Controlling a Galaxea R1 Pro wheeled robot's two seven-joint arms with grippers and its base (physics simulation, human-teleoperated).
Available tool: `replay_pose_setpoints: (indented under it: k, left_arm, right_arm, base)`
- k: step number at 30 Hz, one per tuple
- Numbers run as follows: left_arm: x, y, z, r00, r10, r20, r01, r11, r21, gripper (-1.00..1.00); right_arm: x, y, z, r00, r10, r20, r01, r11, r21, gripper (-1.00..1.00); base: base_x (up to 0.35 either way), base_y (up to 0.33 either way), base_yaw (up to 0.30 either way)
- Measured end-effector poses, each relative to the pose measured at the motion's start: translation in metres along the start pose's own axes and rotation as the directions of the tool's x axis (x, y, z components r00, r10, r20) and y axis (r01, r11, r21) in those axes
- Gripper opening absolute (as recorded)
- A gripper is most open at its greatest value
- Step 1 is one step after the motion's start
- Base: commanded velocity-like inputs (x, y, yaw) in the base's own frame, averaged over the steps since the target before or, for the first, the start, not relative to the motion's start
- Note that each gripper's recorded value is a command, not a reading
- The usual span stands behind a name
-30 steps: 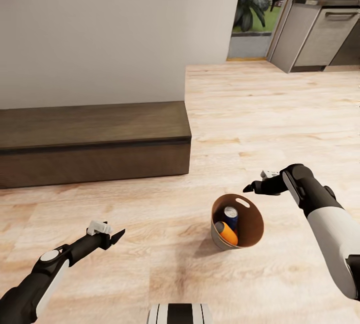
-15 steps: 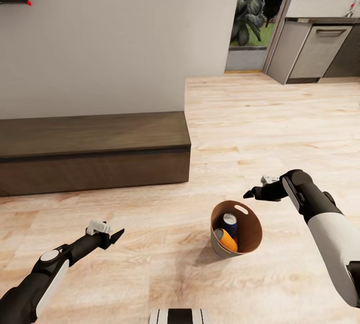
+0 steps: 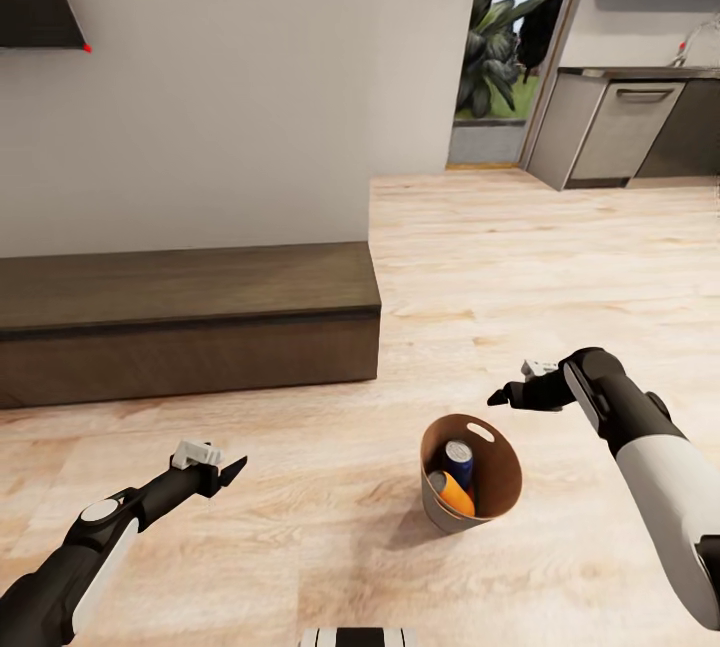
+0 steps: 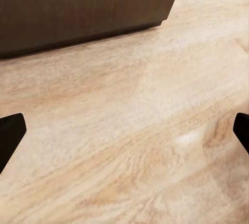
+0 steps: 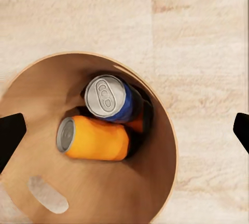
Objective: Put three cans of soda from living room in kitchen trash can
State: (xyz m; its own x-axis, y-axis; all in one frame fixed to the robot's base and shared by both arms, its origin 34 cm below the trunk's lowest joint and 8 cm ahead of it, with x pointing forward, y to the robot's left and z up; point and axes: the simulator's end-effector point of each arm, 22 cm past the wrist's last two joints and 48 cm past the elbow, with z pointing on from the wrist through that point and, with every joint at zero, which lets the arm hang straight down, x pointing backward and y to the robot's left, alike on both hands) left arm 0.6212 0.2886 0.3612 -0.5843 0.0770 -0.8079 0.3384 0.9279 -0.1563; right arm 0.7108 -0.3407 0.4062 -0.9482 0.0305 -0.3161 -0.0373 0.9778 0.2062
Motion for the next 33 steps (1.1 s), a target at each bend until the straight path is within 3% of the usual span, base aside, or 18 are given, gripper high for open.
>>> replay_pose_setpoints:
  k: [33]
  left_arm:
    - [-0.058, -0.003, -0.03, 0.994, 0.036, 0.098, -0.034, 0.999, -0.022, 1.0]
  right_arm:
    - [-0.011, 0.014, -0.063, 0.995, -0.022, 0.1, 0.022, 1.0, -0.005, 1.0]
  base:
    - [0.0, 0.0, 0.0]
